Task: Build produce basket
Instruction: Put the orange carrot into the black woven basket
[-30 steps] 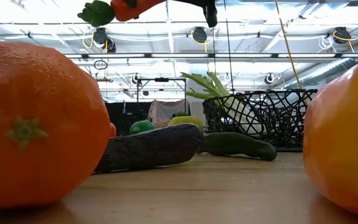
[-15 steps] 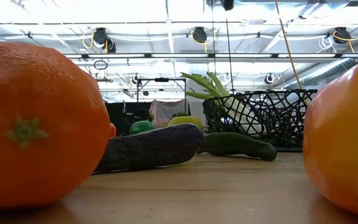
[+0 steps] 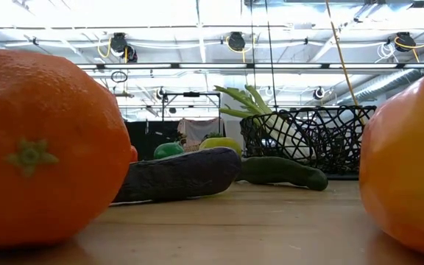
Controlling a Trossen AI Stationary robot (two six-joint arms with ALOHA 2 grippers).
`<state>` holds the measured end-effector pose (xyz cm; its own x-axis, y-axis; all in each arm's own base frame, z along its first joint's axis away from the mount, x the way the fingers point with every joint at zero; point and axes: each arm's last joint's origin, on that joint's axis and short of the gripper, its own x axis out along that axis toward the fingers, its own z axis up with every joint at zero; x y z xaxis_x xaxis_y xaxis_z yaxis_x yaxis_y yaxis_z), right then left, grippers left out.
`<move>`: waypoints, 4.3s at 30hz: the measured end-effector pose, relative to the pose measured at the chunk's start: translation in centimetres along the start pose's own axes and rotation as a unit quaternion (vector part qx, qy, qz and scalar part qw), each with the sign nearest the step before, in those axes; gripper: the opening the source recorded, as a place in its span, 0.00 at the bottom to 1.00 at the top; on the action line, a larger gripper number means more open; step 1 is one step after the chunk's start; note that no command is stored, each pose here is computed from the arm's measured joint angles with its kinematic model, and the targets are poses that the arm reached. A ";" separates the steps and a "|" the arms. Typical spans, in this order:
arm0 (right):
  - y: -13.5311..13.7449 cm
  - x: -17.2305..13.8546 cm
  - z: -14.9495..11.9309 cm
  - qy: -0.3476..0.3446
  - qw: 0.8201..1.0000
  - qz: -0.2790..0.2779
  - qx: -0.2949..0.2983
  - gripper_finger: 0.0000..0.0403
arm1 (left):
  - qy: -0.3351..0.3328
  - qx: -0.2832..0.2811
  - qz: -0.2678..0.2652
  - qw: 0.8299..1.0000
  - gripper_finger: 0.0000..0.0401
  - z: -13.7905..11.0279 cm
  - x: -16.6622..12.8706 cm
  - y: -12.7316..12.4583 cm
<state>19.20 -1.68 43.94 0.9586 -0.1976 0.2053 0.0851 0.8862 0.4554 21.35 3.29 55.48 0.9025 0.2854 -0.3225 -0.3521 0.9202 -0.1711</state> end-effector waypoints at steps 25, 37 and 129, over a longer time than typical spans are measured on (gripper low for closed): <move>0.3 -1.1 4.3 -0.200 0.979 0.043 0.001 0.16 | -0.274 -0.057 -0.133 0.951 0.79 3.3 16.5 -4.3; -0.2 -0.8 3.4 -0.189 0.981 0.034 0.000 0.16 | -0.338 -0.112 -0.094 0.930 0.60 3.7 17.6 -4.1; -2.0 -5.4 1.5 -0.117 0.988 -0.099 -0.012 0.48 | -0.014 0.114 -0.148 0.982 0.41 -5.7 23.5 12.0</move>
<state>13.48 -2.99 43.20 0.8332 -0.4576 0.3104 0.2741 0.8294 0.4868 36.94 19.52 40.49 0.9648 -0.0002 -0.2631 -0.0105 0.9992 -0.0391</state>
